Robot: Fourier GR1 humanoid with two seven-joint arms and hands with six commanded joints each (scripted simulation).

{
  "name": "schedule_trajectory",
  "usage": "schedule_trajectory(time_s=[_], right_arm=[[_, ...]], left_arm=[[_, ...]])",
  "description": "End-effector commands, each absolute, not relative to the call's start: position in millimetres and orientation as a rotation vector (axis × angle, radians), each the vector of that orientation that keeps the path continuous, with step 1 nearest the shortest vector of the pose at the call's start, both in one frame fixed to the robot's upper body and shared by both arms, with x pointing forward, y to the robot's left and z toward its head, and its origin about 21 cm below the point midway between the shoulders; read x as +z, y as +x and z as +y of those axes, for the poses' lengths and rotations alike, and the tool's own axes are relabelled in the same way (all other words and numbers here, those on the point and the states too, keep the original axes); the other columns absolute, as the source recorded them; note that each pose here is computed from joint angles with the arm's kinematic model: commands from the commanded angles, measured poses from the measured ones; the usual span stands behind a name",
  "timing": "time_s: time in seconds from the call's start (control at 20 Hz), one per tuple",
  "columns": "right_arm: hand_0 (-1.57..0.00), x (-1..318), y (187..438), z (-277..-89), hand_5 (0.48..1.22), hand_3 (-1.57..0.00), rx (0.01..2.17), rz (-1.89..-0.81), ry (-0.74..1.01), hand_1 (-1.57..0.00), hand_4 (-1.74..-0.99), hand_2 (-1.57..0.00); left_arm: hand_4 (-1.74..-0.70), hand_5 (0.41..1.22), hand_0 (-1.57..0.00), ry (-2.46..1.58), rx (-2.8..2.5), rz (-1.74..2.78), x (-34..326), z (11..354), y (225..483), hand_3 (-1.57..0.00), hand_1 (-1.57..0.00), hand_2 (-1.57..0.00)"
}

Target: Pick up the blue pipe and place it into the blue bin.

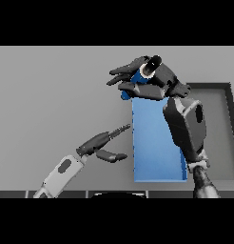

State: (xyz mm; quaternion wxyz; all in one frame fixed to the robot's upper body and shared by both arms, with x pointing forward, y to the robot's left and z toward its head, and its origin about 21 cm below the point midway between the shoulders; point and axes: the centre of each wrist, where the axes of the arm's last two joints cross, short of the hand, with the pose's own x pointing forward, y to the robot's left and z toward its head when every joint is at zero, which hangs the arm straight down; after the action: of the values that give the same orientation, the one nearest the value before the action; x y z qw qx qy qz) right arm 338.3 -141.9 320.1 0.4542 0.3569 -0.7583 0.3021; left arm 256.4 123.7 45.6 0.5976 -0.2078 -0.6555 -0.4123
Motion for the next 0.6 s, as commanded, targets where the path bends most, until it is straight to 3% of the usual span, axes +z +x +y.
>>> schedule_trajectory(time_s=[0.0, 0.1, 0.25, 0.4, 0.55], right_arm=[[-1.57, 318.6, 346.8, -145.6, 1.221, -1.57, 0.724, -1.869, 0.832, -1.57, -1.498, -1.57], [-1.57, 312.9, 367.7, -166.2, 1.221, -1.57, 0.645, -1.857, 0.709, -1.57, -1.498, -1.57], [-1.57, 291.7, 393.5, -199.4, 1.221, -1.57, 0.526, -1.754, 0.583, -1.57, -1.499, -1.57], [-1.57, 259.6, 404.7, -225.7, 1.221, -1.57, 0.411, -1.663, 0.492, -1.57, -1.499, -1.57], [-1.57, 218.8, 404.4, -239.7, 1.221, -1.57, 0.354, -1.546, 0.427, -1.57, -1.499, -1.57]], left_arm=[[-0.85, 0.484, 0.0, -0.469, -0.964, -1.518, 49.2, 121.6, 259.1, 0.0, 0.0, 0.0], [-0.84, 0.477, 0.0, -0.462, -0.963, -1.519, 49.0, 123.4, 259.3, 0.0, 0.0, 0.0], [-0.83, 0.467, 0.0, -0.433, -0.954, -1.53, 47.8, 125.6, 260.3, 0.0, 0.0, 0.0], [-0.83, 0.461, 0.0, -0.426, -0.955, -1.526, 47.5, 125.0, 258.6, 0.0, 0.0, 0.0], [-0.83, 0.463, 0.0, -0.424, -0.957, -1.532, 50.2, 131.2, 260.3, 0.0, 0.0, 0.0]])
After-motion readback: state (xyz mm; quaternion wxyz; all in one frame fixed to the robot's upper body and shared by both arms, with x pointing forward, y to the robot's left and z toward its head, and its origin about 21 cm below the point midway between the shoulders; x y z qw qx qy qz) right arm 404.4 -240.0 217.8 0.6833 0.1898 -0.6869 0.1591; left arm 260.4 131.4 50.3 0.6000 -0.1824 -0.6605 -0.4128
